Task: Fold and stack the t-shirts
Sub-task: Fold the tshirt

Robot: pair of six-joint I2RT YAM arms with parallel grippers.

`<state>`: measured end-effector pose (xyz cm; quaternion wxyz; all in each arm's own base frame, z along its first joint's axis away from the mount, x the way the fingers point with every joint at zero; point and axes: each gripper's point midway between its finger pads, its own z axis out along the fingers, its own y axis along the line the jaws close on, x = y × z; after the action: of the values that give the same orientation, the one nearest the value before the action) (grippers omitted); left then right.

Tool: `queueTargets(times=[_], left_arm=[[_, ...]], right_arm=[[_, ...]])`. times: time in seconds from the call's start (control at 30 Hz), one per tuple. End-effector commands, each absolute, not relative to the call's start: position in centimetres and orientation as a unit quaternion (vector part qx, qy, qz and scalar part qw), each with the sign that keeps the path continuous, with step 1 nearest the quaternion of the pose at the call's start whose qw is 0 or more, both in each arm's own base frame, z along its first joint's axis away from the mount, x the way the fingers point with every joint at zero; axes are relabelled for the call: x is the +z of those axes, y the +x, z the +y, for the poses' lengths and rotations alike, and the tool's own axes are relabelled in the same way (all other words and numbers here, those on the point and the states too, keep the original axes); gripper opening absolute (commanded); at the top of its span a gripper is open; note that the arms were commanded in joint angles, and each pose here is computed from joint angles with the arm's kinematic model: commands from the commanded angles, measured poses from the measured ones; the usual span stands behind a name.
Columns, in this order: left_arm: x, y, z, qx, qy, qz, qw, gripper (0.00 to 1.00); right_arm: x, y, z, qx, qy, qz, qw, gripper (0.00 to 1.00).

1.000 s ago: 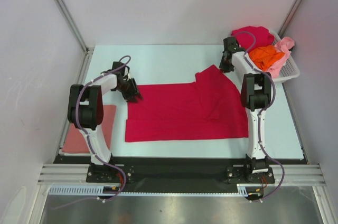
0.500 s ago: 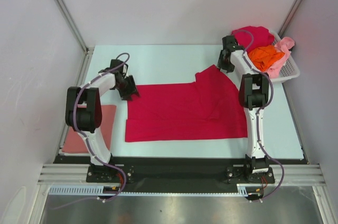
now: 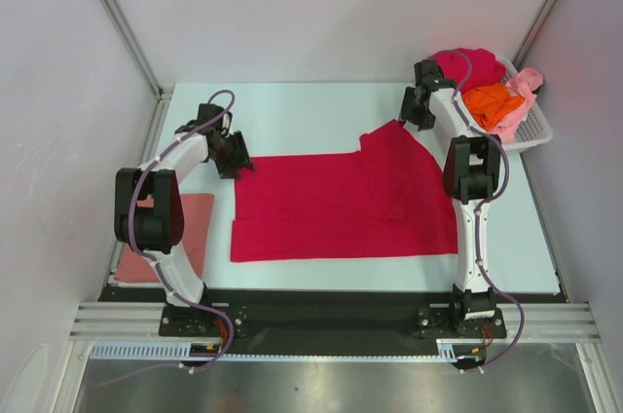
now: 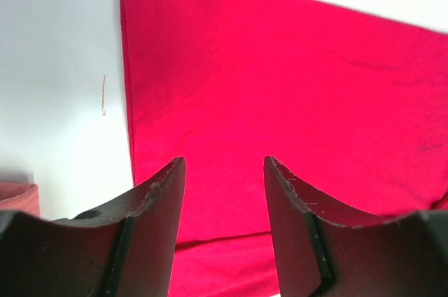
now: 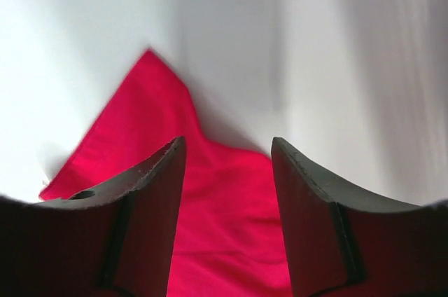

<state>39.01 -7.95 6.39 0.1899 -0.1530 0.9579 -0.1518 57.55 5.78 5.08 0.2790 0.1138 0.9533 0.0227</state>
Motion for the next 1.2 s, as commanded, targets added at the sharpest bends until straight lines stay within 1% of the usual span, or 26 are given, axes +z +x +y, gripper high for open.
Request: queueTargets(times=[0.0, 0.13, 0.17, 0.23, 0.27, 0.3, 0.33, 0.37, 0.4, 0.43, 0.47, 0.53, 0.57, 0.63, 0.67, 0.8, 1.17], left_arm=[[9.3, 39.5, -8.0, -0.167, -0.136, 0.951, 0.223, 0.54], [8.6, 37.1, -9.2, -0.187, -0.124, 0.953, 0.205, 0.54], [9.0, 36.7, -9.5, -0.194, -0.117, 0.951, 0.211, 0.54], [8.6, 35.4, -10.4, -0.199, -0.106, 0.953, 0.204, 0.54], [8.6, 35.0, -10.6, -0.202, -0.103, 0.953, 0.202, 0.54], [9.0, 34.7, -11.0, -0.206, -0.099, 0.951, 0.206, 0.54], [8.7, 34.2, -11.3, -0.209, -0.097, 0.952, 0.202, 0.54], [8.9, 34.1, -11.6, -0.216, -0.096, 0.950, 0.205, 0.54], [9.0, 34.0, -11.8, -0.222, -0.092, 0.949, 0.205, 0.54], [9.0, 34.0, -12.0, -0.224, -0.091, 0.948, 0.206, 0.54], [8.9, 34.0, -12.0, -0.226, -0.089, 0.948, 0.204, 0.54], [9.0, 34.3, -12.2, -0.230, -0.086, 0.948, 0.204, 0.54], [9.1, 34.4, -12.3, -0.232, -0.084, 0.947, 0.205, 0.54], [9.6, 34.8, -12.5, -0.237, -0.082, 0.945, 0.209, 0.54], [9.8, 34.9, -12.6, -0.240, -0.081, 0.944, 0.210, 0.54], [10.2, 35.0, -12.8, -0.247, -0.077, 0.942, 0.212, 0.53], [10.6, 34.0, -12.7, -0.246, -0.069, 0.943, 0.214, 0.52]], right_arm=[[11.2, 56.3, 5.2, 0.020, 0.138, 0.943, 0.302, 0.57], [12.9, 52.2, 7.9, 0.049, 0.121, 0.949, 0.287, 0.57], [13.3, 51.2, 8.3, 0.056, 0.115, 0.951, 0.283, 0.57], [13.2, 48.1, 8.4, 0.062, 0.103, 0.958, 0.259, 0.56], [13.0, 46.8, 8.8, 0.076, 0.094, 0.962, 0.245, 0.51], [14.6, 45.7, 9.0, 0.091, 0.087, 0.959, 0.255, 0.47], [12.8, 43.3, 9.4, 0.109, 0.081, 0.966, 0.222, 0.43], [12.5, 42.2, 9.6, 0.119, 0.075, 0.967, 0.214, 0.35], [12.7, 41.5, 9.6, 0.127, 0.072, 0.965, 0.218, 0.31], [11.5, 38.9, 9.6, 0.131, 0.070, 0.969, 0.197, 0.28], [11.2, 38.0, 9.4, 0.137, 0.074, 0.969, 0.193, 0.22], [10.6, 36.4, 10.0, 0.165, 0.080, 0.966, 0.184, 0.18], [8.6, 34.4, 10.1, 0.169, 0.087, 0.969, 0.156, 0.16], [8.4, 33.9, 11.0, 0.184, 0.094, 0.965, 0.159, 0.11], [7.4, 32.9, 11.1, 0.182, 0.098, 0.967, 0.147, 0.08], [6.2, 32.1, 11.0, 0.172, 0.112, 0.968, 0.142, 0.06], [3.7, 29.9, 10.3, 0.139, 0.085, 0.979, 0.122, 0.05]])
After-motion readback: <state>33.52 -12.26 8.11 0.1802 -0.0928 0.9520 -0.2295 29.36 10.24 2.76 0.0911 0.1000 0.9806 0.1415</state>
